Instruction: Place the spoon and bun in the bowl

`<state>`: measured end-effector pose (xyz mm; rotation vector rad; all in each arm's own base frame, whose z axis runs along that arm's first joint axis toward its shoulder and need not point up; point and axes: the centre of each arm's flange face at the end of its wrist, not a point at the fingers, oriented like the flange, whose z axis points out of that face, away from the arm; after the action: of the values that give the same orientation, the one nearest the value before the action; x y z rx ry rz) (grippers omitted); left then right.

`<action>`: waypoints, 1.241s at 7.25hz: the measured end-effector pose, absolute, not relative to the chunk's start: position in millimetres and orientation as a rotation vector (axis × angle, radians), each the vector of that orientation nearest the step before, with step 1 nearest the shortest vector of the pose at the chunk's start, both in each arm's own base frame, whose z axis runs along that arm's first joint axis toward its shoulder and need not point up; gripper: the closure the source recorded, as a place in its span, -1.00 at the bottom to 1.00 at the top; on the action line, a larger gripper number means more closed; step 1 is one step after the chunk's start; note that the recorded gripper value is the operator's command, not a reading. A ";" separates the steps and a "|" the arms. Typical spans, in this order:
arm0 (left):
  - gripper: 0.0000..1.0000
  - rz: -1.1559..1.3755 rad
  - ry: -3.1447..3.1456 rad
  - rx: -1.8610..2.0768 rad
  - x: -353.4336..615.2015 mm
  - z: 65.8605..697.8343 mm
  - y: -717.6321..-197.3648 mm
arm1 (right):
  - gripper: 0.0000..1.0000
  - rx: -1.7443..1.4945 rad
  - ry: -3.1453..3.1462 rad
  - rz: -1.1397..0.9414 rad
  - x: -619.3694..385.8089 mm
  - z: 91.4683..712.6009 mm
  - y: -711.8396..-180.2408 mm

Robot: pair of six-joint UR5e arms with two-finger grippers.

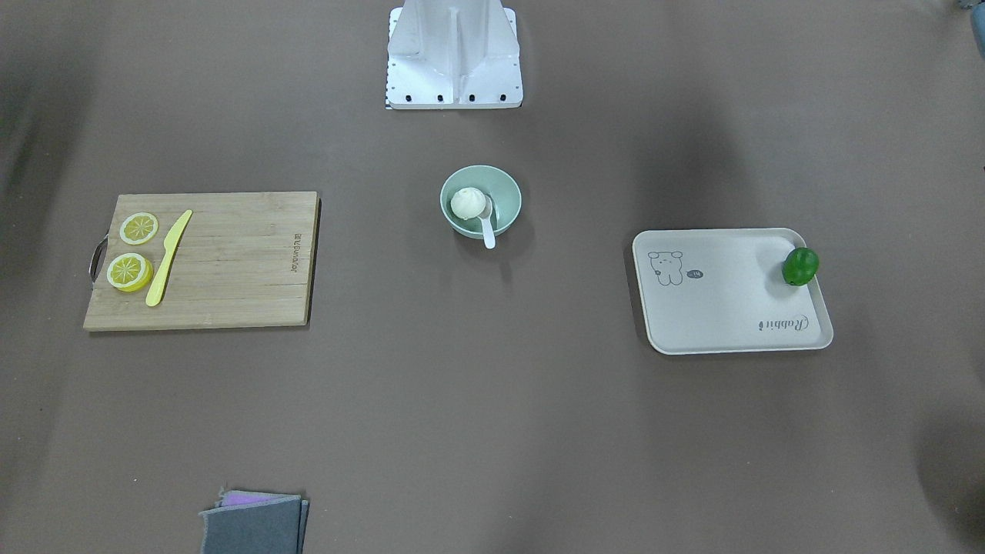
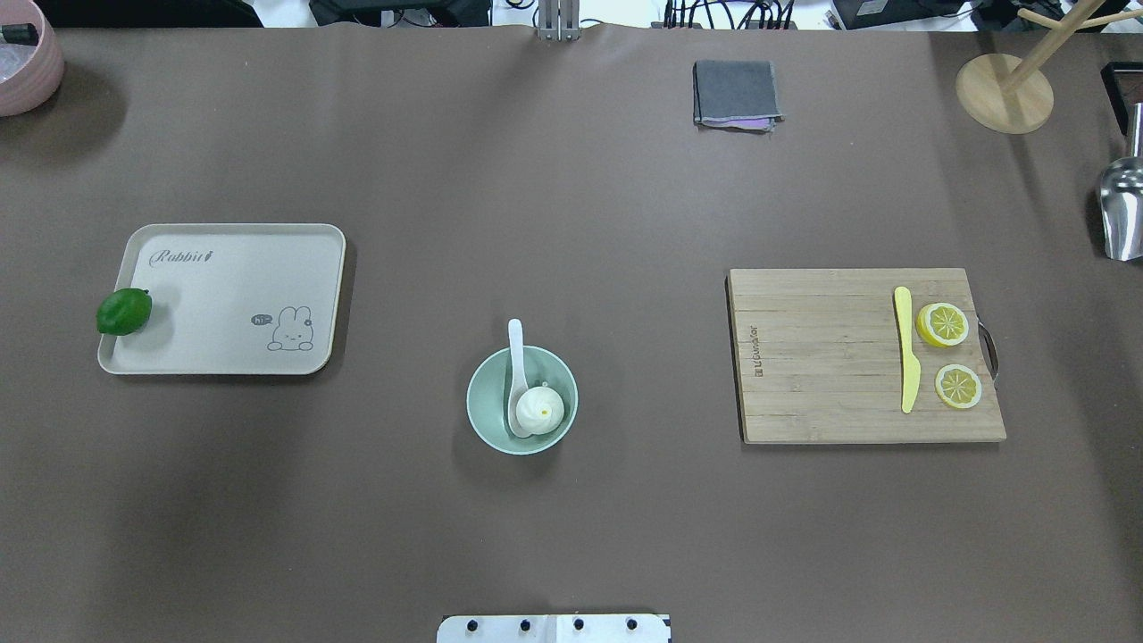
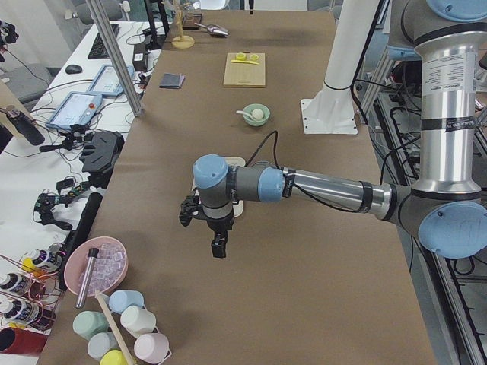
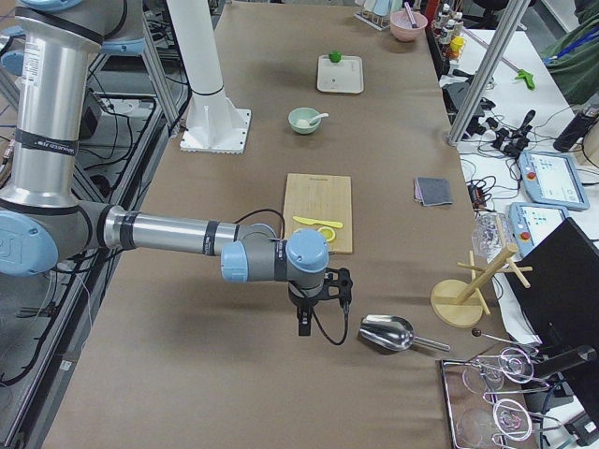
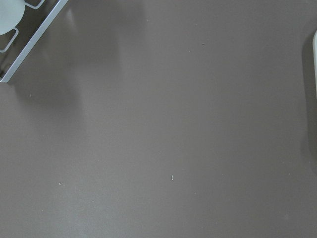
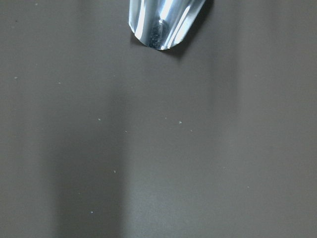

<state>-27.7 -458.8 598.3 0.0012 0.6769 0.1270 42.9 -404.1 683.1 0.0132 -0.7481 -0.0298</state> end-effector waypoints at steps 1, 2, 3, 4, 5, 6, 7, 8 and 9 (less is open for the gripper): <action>-0.97 0.134 0.675 0.014 -27.8 592.6 -458.5 | -1.00 0.010 -0.748 -0.015 48.3 686.6 -398.0; -0.97 0.140 0.675 0.028 -28.0 585.9 -457.2 | -1.00 0.012 -0.748 -0.010 50.3 688.3 -395.6; -0.97 0.142 0.674 0.030 -28.3 585.1 -455.1 | -1.00 0.018 -0.751 -0.010 50.9 689.9 -393.7; -0.97 0.141 0.673 0.026 -28.5 587.1 -453.7 | -1.00 0.024 -0.755 -0.012 50.8 691.5 -391.3; -0.97 0.140 0.672 0.024 -28.6 588.1 -453.1 | -1.00 0.027 -0.761 -0.011 50.6 692.5 -389.9; -0.97 0.139 0.671 0.023 -28.7 588.6 -453.0 | -1.00 0.027 -0.766 -0.011 50.3 692.8 -389.3; -0.97 0.139 0.671 0.022 -28.7 589.0 -452.8 | -1.00 0.027 -0.769 -0.011 50.1 693.2 -389.2; -0.97 0.138 0.671 0.021 -28.7 589.7 -452.4 | -1.00 0.026 -0.770 -0.012 49.8 693.6 -389.2; -0.97 0.138 0.671 0.020 -28.8 589.9 -452.2 | -1.00 0.028 -0.770 -0.014 49.5 693.6 -389.4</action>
<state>-28.8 -452.2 589.9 0.0200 0.6711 0.1379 49.5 -389.4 693.6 0.0285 -0.7700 -0.0137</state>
